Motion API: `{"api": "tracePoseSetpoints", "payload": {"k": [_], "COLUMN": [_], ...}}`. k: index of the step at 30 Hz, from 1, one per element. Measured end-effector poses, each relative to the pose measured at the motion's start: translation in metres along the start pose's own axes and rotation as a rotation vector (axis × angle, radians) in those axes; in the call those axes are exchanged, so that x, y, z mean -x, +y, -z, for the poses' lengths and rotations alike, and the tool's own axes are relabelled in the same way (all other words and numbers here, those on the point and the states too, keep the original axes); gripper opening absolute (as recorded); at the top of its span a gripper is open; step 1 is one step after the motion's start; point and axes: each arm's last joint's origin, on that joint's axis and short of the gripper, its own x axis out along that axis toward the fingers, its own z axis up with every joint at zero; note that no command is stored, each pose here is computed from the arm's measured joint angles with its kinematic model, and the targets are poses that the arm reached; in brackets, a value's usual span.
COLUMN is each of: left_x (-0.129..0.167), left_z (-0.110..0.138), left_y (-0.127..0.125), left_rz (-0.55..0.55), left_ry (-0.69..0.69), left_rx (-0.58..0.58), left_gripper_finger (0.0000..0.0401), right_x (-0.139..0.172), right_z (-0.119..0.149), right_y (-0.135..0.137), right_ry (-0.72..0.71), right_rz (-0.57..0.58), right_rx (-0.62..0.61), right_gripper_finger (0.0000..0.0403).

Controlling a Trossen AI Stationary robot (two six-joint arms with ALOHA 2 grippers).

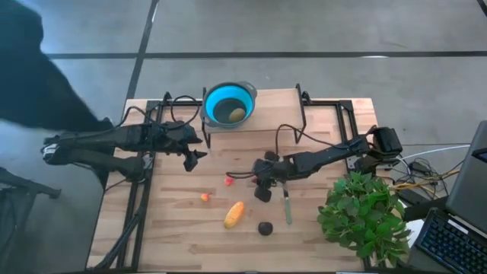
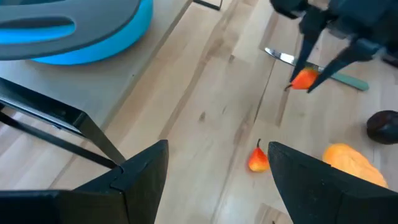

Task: Pick & Place Fruit
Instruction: Put the right orange peach in the blue strainer bowl on the shelf

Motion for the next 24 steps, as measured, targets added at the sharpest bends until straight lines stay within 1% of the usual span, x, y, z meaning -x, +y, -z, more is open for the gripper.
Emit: {"api": "tracePoseSetpoints", "payload": {"k": [4, 9, 20, 24], "left_x": [0.000, 0.000, 0.000, 0.000], "left_z": [0.000, 0.001, 0.001, 0.001], "left_y": [0.000, 0.000, 0.000, 0.000], "left_rz": [0.000, -0.001, -0.001, 0.000], "left_ry": [0.002, 0.006, 0.011, 0.013], "left_rx": [0.000, 0.000, 0.000, -0.001], "left_gripper_finger": [0.0280, 0.0280, 0.0280, 0.0280], "right_x": [0.009, 0.019, 0.043, 0.052], "right_z": [-0.023, -0.050, -0.095, -0.112], "right_y": [0.001, -0.001, -0.002, -0.010], "right_ry": [-0.072, -0.148, -0.279, -0.331], "right_rz": [-0.014, -0.018, -0.023, -0.010], "right_rx": [0.000, 0.031, 0.080, 0.067], "right_gripper_finger": [0.0098, 0.0098, 0.0100, 0.0096]}}
